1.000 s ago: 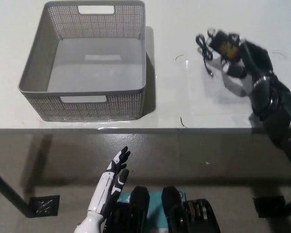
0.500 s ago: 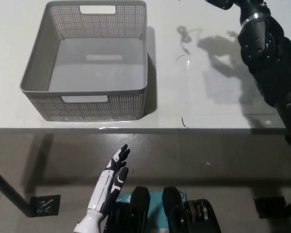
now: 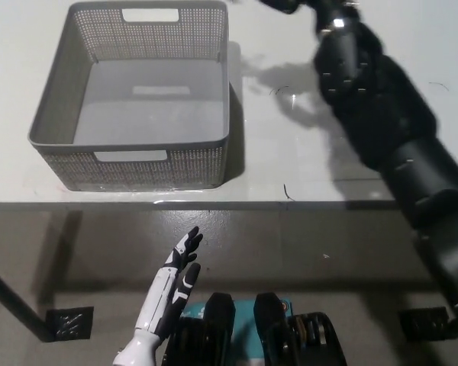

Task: Use the right hand to pick up a black power cord and place it into a container on the left hand side

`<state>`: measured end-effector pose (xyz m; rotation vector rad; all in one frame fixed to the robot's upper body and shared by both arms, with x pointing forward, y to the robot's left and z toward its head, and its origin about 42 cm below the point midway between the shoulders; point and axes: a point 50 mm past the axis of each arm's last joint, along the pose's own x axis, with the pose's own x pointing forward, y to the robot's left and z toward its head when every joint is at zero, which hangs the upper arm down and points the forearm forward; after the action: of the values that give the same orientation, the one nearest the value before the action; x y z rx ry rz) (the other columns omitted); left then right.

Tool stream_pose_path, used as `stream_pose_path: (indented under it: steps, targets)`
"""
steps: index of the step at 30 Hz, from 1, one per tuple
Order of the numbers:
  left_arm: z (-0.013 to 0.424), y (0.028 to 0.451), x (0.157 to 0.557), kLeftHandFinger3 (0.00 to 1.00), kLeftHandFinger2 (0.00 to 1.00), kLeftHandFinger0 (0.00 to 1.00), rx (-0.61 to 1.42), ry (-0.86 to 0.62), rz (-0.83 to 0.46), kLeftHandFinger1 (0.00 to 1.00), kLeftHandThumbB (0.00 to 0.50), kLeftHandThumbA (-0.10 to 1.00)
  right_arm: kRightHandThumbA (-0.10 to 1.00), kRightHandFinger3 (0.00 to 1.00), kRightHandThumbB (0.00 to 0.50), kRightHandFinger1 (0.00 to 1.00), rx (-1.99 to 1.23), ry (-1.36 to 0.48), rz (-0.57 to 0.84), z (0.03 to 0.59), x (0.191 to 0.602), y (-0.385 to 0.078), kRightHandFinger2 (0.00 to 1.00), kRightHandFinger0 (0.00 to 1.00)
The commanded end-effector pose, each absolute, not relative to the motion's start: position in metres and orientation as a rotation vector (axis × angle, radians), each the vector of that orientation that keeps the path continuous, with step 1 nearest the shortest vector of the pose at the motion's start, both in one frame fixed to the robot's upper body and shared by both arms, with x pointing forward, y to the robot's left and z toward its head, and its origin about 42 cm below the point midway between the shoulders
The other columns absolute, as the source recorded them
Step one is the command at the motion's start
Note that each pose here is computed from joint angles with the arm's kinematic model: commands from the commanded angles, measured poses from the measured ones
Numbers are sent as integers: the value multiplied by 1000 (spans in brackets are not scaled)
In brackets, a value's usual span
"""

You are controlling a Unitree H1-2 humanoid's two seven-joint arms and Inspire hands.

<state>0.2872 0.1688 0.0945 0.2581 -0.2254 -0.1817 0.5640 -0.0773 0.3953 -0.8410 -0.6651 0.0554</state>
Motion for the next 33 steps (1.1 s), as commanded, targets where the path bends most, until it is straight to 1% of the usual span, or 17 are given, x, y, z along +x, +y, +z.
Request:
stream_pose_path:
  steps: [1,2,4,6,8,10,16,17,18,20,22,24,25,27,28,30,33]
  targets:
    - [104,169,287,1000,1000,1000,268,-274,-169,1000,0,1000,-100,869,173,175,-840,-837,102,452,547,-14,692,0]
    - [104,169,287,1000,1000,1000,265,-271,-175,1000,0,1000,-100,895,172,195,-849,-840,105,452,545,-6,724,0]
    - [105,169,288,1000,1000,1000,259,-269,-179,1000,0,1000,-100,859,186,194,-850,-856,112,452,540,10,683,0]
    - [105,168,289,1000,1000,1000,251,-271,-180,1000,0,1000,-100,786,182,198,-837,-853,134,454,537,20,653,0]
    - [105,168,289,1000,1000,1000,255,-282,-182,1000,0,1000,-100,684,170,160,-815,-860,161,453,532,32,593,0]
    - [106,168,288,1000,1000,1000,254,-280,-185,1000,0,1000,-100,683,155,180,-807,-862,167,449,529,38,578,0]
    - [108,168,288,1000,1000,1000,256,-283,-188,1000,0,1000,-100,677,162,230,-785,-867,172,441,530,36,573,0]
    - [109,169,289,1000,1000,1000,261,-284,-189,1000,0,1000,-100,689,168,240,-784,-857,174,441,530,35,576,0]
    - [110,169,289,1000,1000,1000,261,-282,-193,1000,0,1000,-100,755,139,280,-797,-826,177,439,533,33,631,0]
    - [111,169,290,1000,1000,1000,256,-284,-196,1000,0,1000,-100,830,131,344,-812,-796,171,435,536,31,693,0]
    - [112,168,292,1000,1000,1000,261,-290,-194,1000,0,1000,-100,849,150,365,-816,-774,177,427,537,31,712,0]
    - [112,167,293,1000,1000,1000,273,-296,-189,1000,0,1000,-100,845,149,364,-808,-748,186,420,538,32,711,0]
    - [113,167,294,1000,1000,1000,277,-300,-186,1000,0,1000,-100,844,134,361,-797,-727,197,411,538,33,712,0]
    - [114,166,294,1000,1000,1000,277,-302,-185,1000,0,1000,-100,918,127,424,-822,-697,210,394,538,37,794,0]
    - [115,166,293,1000,1000,1000,276,-302,-187,1000,0,1000,-100,945,154,455,-832,-680,216,385,538,39,822,7]
    - [116,165,294,1000,1000,1000,273,-305,-191,1000,0,995,-100,928,158,471,-846,-655,224,373,537,42,864,2]
    - [118,164,297,1000,1000,1000,275,-314,-192,1000,0,973,-100,889,160,438,-843,-597,248,351,535,45,849,0]
